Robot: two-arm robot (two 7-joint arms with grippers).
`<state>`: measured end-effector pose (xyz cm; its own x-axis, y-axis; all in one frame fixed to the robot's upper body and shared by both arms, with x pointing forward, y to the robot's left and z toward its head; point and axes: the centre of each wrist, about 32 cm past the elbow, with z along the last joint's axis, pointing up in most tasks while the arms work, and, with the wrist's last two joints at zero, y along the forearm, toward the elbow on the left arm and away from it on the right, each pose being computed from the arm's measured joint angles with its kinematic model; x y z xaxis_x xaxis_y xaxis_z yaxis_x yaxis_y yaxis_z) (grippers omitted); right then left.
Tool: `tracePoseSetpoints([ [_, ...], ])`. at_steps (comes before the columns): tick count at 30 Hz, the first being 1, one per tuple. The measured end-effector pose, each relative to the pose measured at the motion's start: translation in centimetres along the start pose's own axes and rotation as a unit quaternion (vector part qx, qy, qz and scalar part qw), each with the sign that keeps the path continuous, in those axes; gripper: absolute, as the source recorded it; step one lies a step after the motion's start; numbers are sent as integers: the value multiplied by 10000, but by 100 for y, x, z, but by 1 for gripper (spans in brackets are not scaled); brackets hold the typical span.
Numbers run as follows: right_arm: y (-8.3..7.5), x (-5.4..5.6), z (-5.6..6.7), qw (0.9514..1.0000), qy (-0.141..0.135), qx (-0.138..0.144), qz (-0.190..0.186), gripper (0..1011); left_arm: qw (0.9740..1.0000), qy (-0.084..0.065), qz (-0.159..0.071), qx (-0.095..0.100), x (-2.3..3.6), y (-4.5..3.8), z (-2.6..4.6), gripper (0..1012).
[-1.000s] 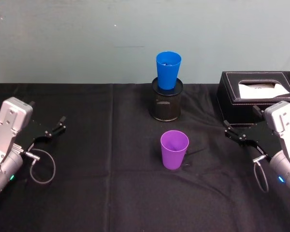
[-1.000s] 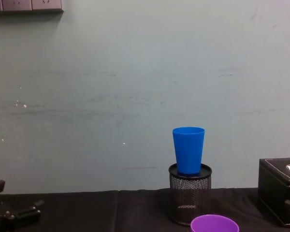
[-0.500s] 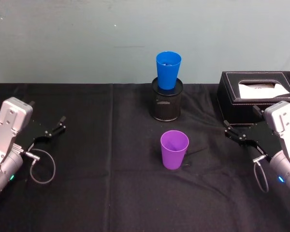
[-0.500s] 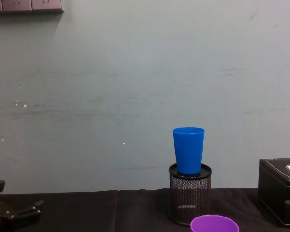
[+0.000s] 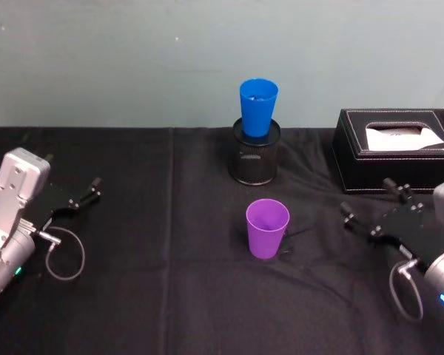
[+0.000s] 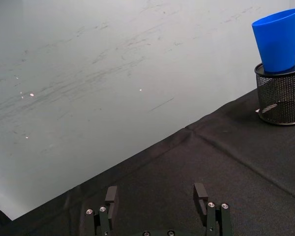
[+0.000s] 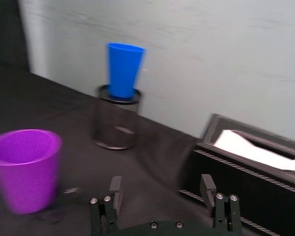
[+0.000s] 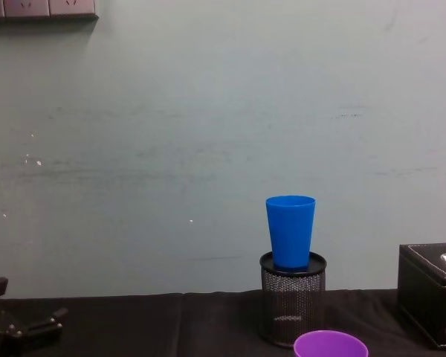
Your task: Pick up one cup with a gripper and tap it against the other cup.
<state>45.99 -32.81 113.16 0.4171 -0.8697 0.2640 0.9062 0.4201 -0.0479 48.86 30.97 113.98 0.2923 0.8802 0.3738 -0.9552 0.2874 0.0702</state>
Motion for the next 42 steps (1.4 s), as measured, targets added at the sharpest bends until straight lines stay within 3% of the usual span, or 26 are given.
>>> tracePoseSetpoints([
  [8, -94, -164, -90, 9940, 363, 110, 1023, 1002, 10000, 0, 0, 0, 0, 0, 0, 1000],
  [17, 158, -334, -121, 9822, 806, 176, 1687, 1002, 10000, 0, 0, 1, 0, 0, 0, 1000],
  [25, 389, -420, -119, 9762, 957, 164, 1937, 1002, 10000, 0, 0, 1, 0, 0, 0, 1000],
  [33, 647, -440, -133, 9756, 872, 150, 2008, 1002, 10000, 0, 0, 1, 0, 0, 0, 1000],
  [42, 805, -464, -148, 9739, 870, 233, 2082, 1000, 10000, 0, 1, 0, 0, 0, 0, 1000],
])
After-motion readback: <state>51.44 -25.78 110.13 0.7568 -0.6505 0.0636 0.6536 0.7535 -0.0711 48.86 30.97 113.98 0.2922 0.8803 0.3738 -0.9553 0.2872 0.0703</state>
